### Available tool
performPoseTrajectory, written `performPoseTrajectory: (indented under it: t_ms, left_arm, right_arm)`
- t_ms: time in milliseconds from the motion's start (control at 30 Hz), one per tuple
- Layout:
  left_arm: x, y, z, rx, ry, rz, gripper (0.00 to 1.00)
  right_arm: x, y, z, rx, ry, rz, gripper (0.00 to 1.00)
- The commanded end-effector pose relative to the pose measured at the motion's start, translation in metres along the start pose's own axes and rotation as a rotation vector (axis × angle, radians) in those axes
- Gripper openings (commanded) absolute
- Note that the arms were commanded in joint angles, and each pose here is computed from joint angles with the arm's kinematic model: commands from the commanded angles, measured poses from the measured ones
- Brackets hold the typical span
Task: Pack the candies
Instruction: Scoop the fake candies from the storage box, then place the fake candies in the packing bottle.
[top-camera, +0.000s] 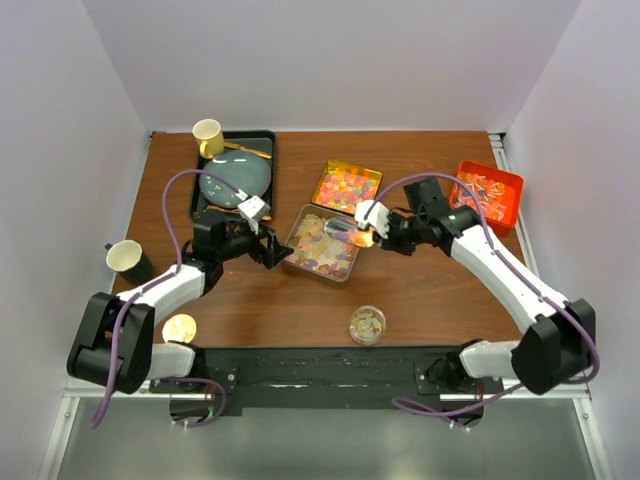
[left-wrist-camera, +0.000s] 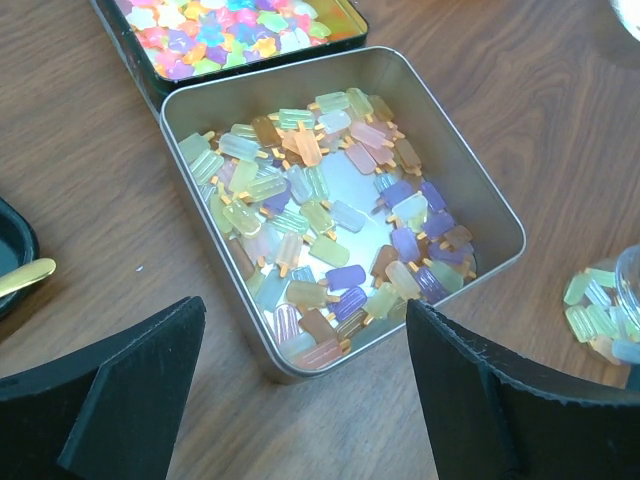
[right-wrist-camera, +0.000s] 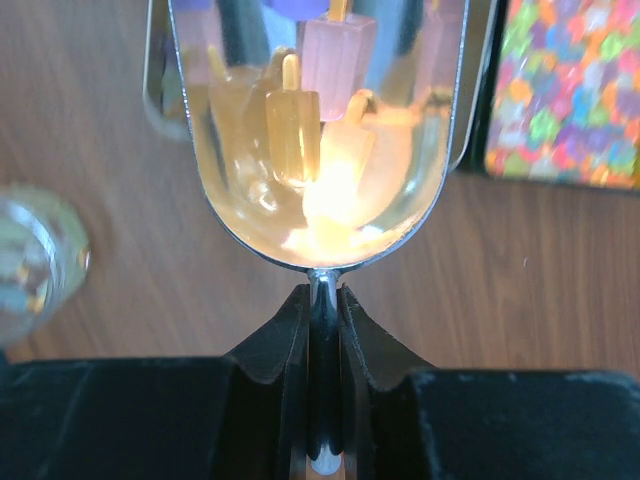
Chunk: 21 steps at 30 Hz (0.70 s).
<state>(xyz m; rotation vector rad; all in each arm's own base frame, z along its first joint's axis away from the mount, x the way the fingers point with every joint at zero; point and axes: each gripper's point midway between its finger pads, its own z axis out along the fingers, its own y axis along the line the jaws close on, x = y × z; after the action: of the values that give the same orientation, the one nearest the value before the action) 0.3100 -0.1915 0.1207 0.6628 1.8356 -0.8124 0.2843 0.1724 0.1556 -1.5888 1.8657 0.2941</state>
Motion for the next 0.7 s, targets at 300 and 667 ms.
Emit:
performPoseTrajectory:
  t_ms: [300, 667]
  left_arm:
    - [-0.025, 0.021, 0.012, -0.117, -0.043, 0.035, 0.85]
    - [-0.022, 0.027, 0.014, -0.141, -0.043, 0.034, 0.84]
  right_arm:
    - [0.061, 0.042, -0.081, -0.18, 0.287, -0.402, 0.0]
    - [0.08, 0.044, -0.106, -0.255, 0.441, -0.633, 0.0]
